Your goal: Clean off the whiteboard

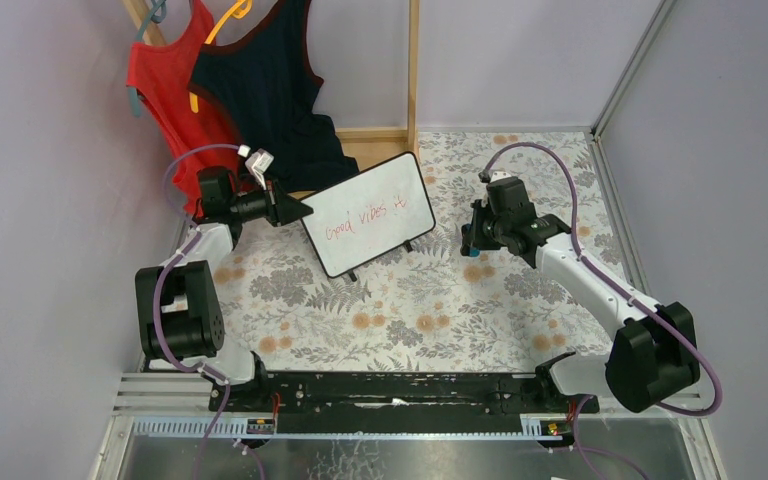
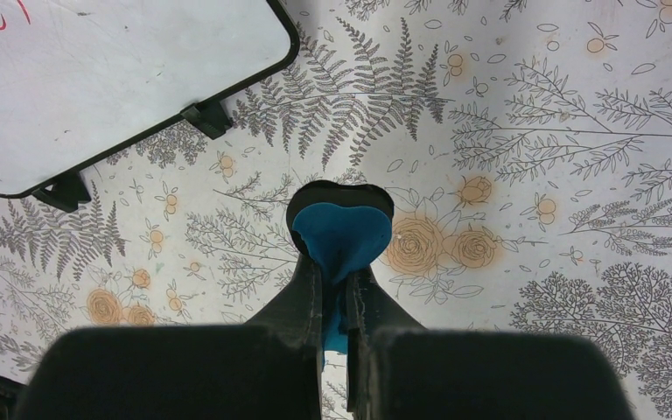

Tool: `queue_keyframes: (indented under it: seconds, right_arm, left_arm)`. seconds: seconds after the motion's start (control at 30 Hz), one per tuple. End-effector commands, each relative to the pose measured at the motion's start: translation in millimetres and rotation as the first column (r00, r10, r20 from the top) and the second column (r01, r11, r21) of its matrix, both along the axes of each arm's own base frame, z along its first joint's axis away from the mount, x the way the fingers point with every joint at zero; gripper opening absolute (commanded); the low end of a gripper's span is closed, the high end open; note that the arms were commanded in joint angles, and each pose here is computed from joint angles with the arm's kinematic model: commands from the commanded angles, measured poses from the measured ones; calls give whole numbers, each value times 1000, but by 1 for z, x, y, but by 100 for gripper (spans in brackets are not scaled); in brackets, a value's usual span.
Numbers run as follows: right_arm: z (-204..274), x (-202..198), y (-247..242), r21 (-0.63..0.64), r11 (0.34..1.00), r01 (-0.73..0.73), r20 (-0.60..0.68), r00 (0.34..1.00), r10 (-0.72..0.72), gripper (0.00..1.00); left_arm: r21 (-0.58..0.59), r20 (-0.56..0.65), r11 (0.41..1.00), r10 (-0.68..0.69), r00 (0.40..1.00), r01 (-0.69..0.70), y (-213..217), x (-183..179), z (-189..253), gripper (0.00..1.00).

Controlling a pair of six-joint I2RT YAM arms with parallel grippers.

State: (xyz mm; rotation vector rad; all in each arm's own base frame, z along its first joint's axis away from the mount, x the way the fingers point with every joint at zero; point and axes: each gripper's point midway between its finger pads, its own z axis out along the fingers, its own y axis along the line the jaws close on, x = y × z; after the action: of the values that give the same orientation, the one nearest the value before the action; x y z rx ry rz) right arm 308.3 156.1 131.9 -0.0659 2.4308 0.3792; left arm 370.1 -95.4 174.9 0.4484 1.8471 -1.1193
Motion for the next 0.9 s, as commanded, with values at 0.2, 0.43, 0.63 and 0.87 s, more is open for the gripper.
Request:
queue_keyframes:
  seconds: [0.2, 0.43, 0.63, 0.87]
  right_arm:
    - [29, 31, 10, 18, 1000, 4, 125, 992, -7, 0]
    - [51, 65, 27, 101, 995, -26, 355, 935, -11, 0]
    - [58, 86, 49, 155, 987, -39, 425, 904, -31, 0]
    - [63, 97, 105, 135, 986, -99, 469, 883, 24, 0]
  left_arm:
    - [28, 66, 1000, 1, 998, -3, 0, 8, 14, 15]
    - [33, 61, 999, 7, 998, -9, 1, 7, 14, 15]
    - [37, 54, 999, 16, 998, -18, 2, 7, 14, 15]
    - [40, 55, 999, 23, 998, -25, 2, 6, 16, 15]
